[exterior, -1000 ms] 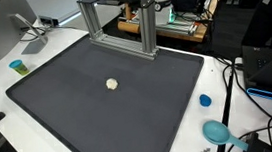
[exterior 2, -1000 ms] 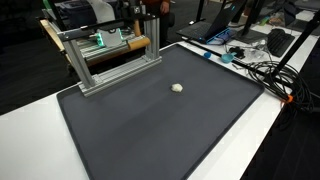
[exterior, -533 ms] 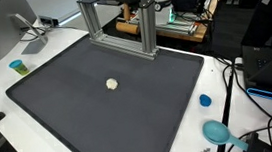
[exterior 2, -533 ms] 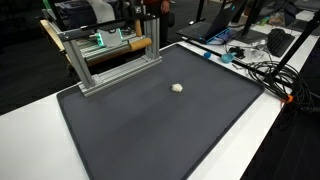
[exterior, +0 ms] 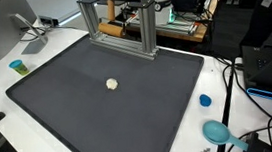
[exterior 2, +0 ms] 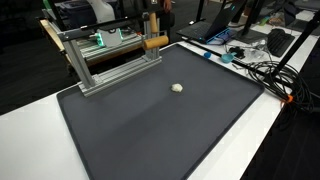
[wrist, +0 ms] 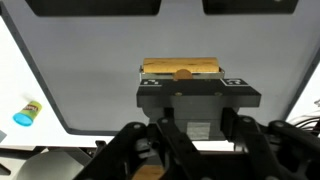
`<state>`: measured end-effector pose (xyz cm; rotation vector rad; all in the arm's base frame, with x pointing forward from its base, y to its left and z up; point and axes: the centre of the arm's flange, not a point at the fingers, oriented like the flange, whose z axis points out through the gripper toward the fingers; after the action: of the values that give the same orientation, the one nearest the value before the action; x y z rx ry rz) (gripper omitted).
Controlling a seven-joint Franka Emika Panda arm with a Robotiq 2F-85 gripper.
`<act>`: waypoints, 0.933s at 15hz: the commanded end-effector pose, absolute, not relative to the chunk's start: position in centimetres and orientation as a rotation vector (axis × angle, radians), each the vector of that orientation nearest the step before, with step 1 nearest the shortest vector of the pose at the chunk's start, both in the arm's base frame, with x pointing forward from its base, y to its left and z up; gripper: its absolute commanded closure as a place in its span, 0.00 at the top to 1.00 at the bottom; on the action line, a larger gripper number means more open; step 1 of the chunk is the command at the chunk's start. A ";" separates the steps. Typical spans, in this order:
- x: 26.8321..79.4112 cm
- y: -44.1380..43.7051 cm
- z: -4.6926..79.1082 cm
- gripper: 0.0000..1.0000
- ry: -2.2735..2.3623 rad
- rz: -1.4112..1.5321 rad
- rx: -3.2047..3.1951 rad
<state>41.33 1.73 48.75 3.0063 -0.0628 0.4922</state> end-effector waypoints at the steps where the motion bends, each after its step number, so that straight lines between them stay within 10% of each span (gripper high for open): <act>1: 49.9 3.1 51.7 0.22 -0.088 0.414 2.972; 4: 47.7 2.9 49.6 0.22 -0.085 0.397 3.005; 5: 48.7 3.0 49.3 0.47 -0.088 0.375 3.011; 9: 48.6 2.9 48.5 0.47 -0.086 0.359 3.014; 10: 48.5 3.0 48.7 0.22 -0.086 0.364 3.013; 14: 52.9 5.1 47.0 0.22 -0.010 0.339 3.033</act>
<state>49.02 3.98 47.80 3.0200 -0.0598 0.3418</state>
